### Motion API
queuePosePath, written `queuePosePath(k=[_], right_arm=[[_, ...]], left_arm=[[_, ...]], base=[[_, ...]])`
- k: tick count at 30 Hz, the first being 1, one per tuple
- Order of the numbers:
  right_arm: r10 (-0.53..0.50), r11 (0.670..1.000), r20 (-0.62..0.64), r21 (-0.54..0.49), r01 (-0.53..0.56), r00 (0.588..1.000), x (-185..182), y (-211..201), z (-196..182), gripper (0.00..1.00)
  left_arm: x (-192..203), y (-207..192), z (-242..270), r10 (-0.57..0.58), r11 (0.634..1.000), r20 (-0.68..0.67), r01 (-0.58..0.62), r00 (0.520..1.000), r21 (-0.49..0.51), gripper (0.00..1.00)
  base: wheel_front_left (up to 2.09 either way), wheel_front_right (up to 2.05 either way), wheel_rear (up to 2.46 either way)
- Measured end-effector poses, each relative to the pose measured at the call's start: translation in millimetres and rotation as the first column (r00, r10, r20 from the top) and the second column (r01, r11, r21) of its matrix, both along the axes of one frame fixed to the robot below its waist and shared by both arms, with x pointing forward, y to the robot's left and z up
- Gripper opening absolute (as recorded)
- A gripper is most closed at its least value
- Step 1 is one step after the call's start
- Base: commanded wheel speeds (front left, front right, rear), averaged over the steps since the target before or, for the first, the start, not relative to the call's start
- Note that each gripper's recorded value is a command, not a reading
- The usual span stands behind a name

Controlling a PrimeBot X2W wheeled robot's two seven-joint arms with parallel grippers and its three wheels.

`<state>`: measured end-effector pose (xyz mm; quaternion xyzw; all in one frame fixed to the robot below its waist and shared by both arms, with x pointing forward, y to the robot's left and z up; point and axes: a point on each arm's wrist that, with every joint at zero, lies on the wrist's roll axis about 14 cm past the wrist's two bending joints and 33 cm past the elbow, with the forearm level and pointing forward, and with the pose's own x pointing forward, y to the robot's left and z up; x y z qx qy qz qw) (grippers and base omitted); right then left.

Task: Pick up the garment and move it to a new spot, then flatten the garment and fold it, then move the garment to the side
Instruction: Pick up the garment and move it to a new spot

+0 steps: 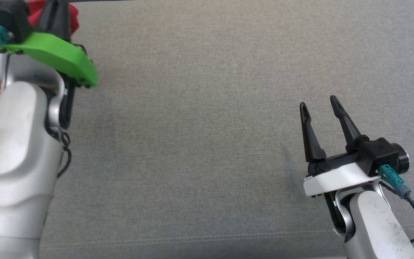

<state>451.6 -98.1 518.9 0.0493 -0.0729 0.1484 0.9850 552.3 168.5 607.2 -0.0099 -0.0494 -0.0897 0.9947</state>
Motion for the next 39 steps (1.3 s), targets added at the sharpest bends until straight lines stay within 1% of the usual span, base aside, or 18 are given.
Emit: queuePosePath(k=[1,4,8,11,14,17,19,22,24,27,32,36,39], right_arm=[[0.000,1.000,0.000,0.000,0.000,1.000,0,0,0,1.00],[-0.026,1.000,0.001,0.004,0.026,1.000,-7,-10,2,1.00],[-0.065,0.998,0.010,0.007,0.065,0.998,-13,-25,7,1.00],[-0.097,0.995,0.006,0.008,0.097,0.995,-19,-37,8,1.00],[-0.127,0.992,0.003,0.007,0.127,0.992,-26,-48,8,1.00],[-0.164,0.986,0.005,0.014,0.164,0.986,-32,-61,11,1.00],[-0.188,0.982,0.005,0.014,0.188,0.982,-36,-70,12,1.00],[-0.230,0.973,0.004,0.017,0.230,0.973,-43,-85,13,1.00],[-0.260,0.965,0.003,0.017,0.260,0.966,-48,-95,14,1.00],[-0.293,0.956,0.000,0.020,0.293,0.956,-55,-106,15,1.00],[-0.364,0.931,-0.008,0.030,0.364,0.931,-69,-131,16,1.00],[-0.417,0.908,-0.022,0.040,0.418,0.909,-82,-148,15,1.00],[-0.457,0.888,-0.030,0.043,0.457,0.889,-92,-160,15,1.00]], left_arm=[[0,0,0,0.000,1.000,0.000,0.000,1.000,0.000,0.00],[-15,-36,-6,-0.075,0.997,0.001,0.075,0.997,-0.021,0.00],[-36,-85,-19,-0.190,0.980,-0.024,0.189,0.981,-0.063,0.00],[-52,-123,-29,-0.284,0.956,-0.048,0.278,0.958,-0.094,0.00],[-71,-162,-41,-0.381,0.919,-0.082,0.368,0.921,-0.137,0.00],[-90,-199,-53,-0.474,0.875,-0.114,0.453,0.873,-0.171,0.00],[-102,-222,-59,-0.535,0.841,-0.134,0.511,0.834,-0.176,0.00],[-125,-261,-64,-0.647,0.761,-0.145,0.619,0.749,-0.197,0.00],[-137,-281,-68,-0.700,0.714,-0.157,0.672,0.697,-0.198,0.00],[-145,-304,-73,-0.749,0.663,-0.166,0.723,0.642,-0.194,0.00],[-154,-347,-63,-0.830,0.557,-0.138,0.814,0.540,-0.165,0.00],[-155,-375,-61,-0.867,0.496,-0.131,0.857,0.481,-0.136,0.00],[-150,-396,-55,-0.882,0.468,-0.116,0.876,0.456,-0.114,0.00]], base=[[0.00,0.00,0.00],[0.00,0.00,0.00],[0.00,0.00,0.00],[0.00,0.00,0.00],[0.00,0.00,0.00],[0.00,0.00,0.00],[0.00,0.00,0.00],[0.00,0.00,0.00],[0.00,0.00,0.00],[0.00,0.00,0.00],[0.00,0.00,0.00],[0.00,0.00,0.00],[0.00,0.00,0.00]])
